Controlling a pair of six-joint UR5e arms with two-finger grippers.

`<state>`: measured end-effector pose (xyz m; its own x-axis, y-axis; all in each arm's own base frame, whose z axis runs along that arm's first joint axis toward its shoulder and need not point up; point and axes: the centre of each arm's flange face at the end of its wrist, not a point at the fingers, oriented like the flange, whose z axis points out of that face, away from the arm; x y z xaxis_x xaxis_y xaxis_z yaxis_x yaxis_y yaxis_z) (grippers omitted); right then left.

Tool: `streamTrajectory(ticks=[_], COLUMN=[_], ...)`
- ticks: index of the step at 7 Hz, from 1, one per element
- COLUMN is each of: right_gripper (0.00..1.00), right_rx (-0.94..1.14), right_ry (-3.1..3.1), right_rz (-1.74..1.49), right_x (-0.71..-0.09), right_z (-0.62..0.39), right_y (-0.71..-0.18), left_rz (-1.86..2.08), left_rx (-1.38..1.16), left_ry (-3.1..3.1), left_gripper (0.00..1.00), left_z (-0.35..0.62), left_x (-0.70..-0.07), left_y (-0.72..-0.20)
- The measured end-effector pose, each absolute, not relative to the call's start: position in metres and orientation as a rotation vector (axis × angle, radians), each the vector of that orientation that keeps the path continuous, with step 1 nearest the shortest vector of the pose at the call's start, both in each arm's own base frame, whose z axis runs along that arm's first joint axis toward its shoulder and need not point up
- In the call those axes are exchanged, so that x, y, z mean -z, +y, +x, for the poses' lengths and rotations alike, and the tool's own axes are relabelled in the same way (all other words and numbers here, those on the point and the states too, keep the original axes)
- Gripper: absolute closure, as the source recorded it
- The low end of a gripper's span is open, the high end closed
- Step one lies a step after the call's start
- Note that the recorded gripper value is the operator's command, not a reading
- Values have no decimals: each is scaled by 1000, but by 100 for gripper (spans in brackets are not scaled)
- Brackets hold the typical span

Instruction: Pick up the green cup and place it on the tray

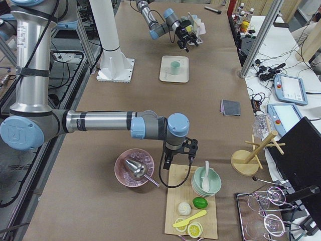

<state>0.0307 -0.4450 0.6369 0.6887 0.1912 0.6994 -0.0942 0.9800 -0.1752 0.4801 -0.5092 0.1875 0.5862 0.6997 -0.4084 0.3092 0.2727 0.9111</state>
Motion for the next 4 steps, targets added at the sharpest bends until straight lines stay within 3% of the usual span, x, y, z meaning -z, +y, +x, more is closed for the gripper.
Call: streamTrajectory(ticks=[2, 4], right_gripper=[0, 0], right_rx=[-161, -162], right_ry=[-796, -794], right_rz=[-128, -129], right_x=[-636, -637], right_z=[31, 31], right_y=[-445, -445], left_rz=[1150, 899], left_rx=[-324, -270], left_ry=[805, 729], left_gripper=[2, 2], left_z=[409, 281], left_x=[-176, -215], left_y=[-586, -663])
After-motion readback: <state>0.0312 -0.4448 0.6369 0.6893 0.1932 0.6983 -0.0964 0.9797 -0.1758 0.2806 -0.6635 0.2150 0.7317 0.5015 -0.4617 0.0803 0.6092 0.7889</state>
